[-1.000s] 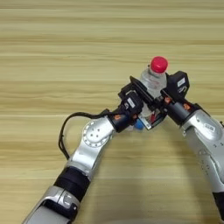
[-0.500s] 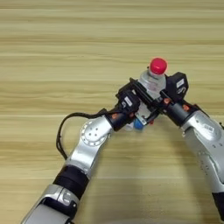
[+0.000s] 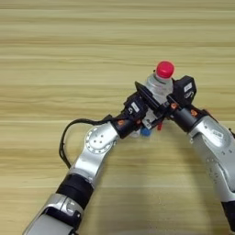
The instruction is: Move the objects on the table
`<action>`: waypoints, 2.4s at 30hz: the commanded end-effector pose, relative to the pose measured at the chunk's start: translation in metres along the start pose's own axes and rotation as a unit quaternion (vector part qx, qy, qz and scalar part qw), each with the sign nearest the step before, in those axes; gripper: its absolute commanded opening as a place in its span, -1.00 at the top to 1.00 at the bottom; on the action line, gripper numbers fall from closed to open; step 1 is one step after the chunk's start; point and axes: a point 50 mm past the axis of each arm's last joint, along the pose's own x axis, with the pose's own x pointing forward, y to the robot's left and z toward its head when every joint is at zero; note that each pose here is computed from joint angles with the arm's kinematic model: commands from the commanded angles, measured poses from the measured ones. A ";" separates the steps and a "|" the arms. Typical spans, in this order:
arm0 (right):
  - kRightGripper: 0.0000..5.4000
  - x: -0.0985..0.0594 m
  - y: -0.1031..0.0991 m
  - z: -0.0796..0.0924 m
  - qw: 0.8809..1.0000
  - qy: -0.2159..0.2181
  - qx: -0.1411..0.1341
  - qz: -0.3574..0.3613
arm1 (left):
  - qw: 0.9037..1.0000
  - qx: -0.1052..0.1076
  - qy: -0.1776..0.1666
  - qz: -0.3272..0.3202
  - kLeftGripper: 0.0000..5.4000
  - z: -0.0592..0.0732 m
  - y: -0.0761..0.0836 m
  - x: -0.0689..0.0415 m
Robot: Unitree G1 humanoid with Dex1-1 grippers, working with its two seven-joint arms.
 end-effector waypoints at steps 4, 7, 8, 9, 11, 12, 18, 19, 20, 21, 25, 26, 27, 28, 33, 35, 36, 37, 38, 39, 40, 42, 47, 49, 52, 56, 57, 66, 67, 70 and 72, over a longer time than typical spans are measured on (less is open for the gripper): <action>-0.43 0.005 0.000 0.000 1.000 -0.004 -0.006 0.006 | 1.000 0.008 -0.012 -0.003 -0.26 0.006 0.004 0.005; -0.57 0.005 0.000 0.000 1.000 -0.004 -0.008 0.005 | 1.000 0.007 -0.012 -0.002 -0.22 0.006 0.004 0.005; -0.61 0.005 0.000 0.000 1.000 -0.005 -0.008 0.006 | 1.000 0.008 -0.012 -0.002 -0.21 0.006 0.004 0.005; -0.64 0.005 0.000 0.000 1.000 -0.005 -0.007 0.009 | 1.000 0.008 -0.012 -0.002 -0.21 0.006 0.004 0.005; -0.73 0.005 0.002 0.000 1.000 -0.006 -0.001 0.018 | 1.000 0.008 -0.012 -0.002 -0.19 0.006 0.004 0.005; -0.78 0.005 0.003 -0.001 1.000 -0.007 0.003 0.020 | 1.000 0.008 -0.012 -0.002 -0.19 0.006 0.004 0.005; -1.00 0.005 0.002 0.005 0.999 -0.029 -0.007 0.022 | 1.000 0.008 -0.011 -0.002 -0.18 0.006 0.004 0.005; -1.00 0.005 0.002 0.007 0.999 -0.039 -0.011 0.020 | 1.000 0.008 -0.011 -0.001 -0.18 0.006 0.004 0.005; -1.00 0.004 0.002 0.010 0.999 -0.049 -0.014 0.017 | 1.000 0.008 -0.011 -0.001 -0.18 0.006 0.004 0.005; -1.00 0.004 0.001 0.013 0.998 -0.058 -0.016 0.015 | 1.000 0.009 -0.011 -0.001 -0.17 0.006 0.004 0.005; -1.00 0.001 0.002 0.024 0.994 -0.103 -0.025 0.017 | 1.000 0.009 -0.011 0.001 -0.17 0.005 0.005 0.005; -1.00 0.000 0.003 0.027 0.993 -0.115 -0.026 0.020 | 1.000 0.009 -0.010 0.002 -0.17 0.005 0.005 0.005; -1.00 -0.001 0.004 0.031 0.991 -0.128 -0.025 0.023 | 1.000 0.009 -0.009 0.004 -0.17 0.005 0.006 0.005; -1.00 -0.002 0.005 0.034 0.990 -0.139 -0.022 0.026 | 1.000 0.009 -0.008 0.007 -0.17 0.005 0.006 0.005; -1.00 -0.008 0.006 0.047 0.982 -0.184 -0.015 0.031 | 1.000 0.010 -0.006 0.012 -0.17 0.004 0.008 0.005; -1.00 -0.010 0.005 0.053 0.979 -0.200 -0.012 0.032 | 1.000 0.010 -0.006 0.013 -0.17 0.004 0.008 0.005; -1.00 -0.011 0.005 0.054 0.978 -0.206 -0.011 0.031 | 1.000 0.010 -0.006 0.013 -0.17 0.004 0.008 0.005; -1.00 -0.011 0.003 0.055 0.977 -0.210 -0.012 0.025 | 1.000 0.011 -0.006 0.015 -0.17 0.004 0.009 0.005; -1.00 -0.011 0.000 0.056 0.977 -0.212 -0.014 0.017 | 1.000 0.011 -0.006 0.017 -0.17 0.004 0.009 0.005; -1.00 -0.011 -0.003 0.056 0.977 -0.213 -0.019 0.007 | 1.000 0.011 -0.006 0.021 -0.17 0.004 0.011 0.005; -1.00 -0.011 -0.005 0.056 0.977 -0.213 -0.022 0.001 | 1.000 0.012 -0.007 0.024 -0.17 0.005 0.012 0.005; -1.00 -0.011 -0.014 0.056 0.976 -0.214 -0.037 -0.030 | 0.999 0.013 -0.012 0.039 -0.17 0.007 0.018 0.005; -1.00 -0.014 -0.044 0.059 0.963 -0.221 -0.077 -0.136 | 0.997 0.015 -0.031 0.073 -0.17 0.014 0.030 0.004; -1.00 -0.015 -0.057 0.058 0.959 -0.216 -0.076 -0.169 | 0.996 0.016 -0.039 0.084 -0.17 0.017 0.034 0.004; -1.00 -0.015 -0.069 0.057 0.955 -0.206 -0.074 -0.200 | 0.994 0.010 -0.045 0.100 -0.17 0.019 0.040 0.002; -1.00 -0.016 -0.084 0.051 0.950 -0.176 -0.088 -0.240 | 0.992 0.010 -0.046 0.120 -0.17 0.021 0.047 0.000; -1.00 -0.018 -0.094 0.045 0.946 -0.150 -0.100 -0.268 | 0.991 0.007 -0.045 0.129 -0.17 0.021 0.050 -0.001; -1.00 -0.029 -0.148 -0.003 0.907 0.037 -0.147 -0.393 | 0.982 0.009 -0.023 0.185 -0.16 0.015 0.067 -0.009; -1.00 -0.030 -0.151 -0.004 0.904 0.044 -0.146 -0.399 | 0.981 0.009 -0.019 0.192 -0.16 0.014 0.069 -0.011; -1.00 -0.033 -0.158 -0.006 0.897 0.054 -0.150 -0.412 | 0.977 0.011 -0.007 0.211 -0.16 0.010 0.075 -0.016; -1.00 -0.033 -0.160 -0.006 0.896 0.053 -0.145 -0.416 | 0.975 0.012 0.002 0.222 -0.16 0.007 0.079 -0.020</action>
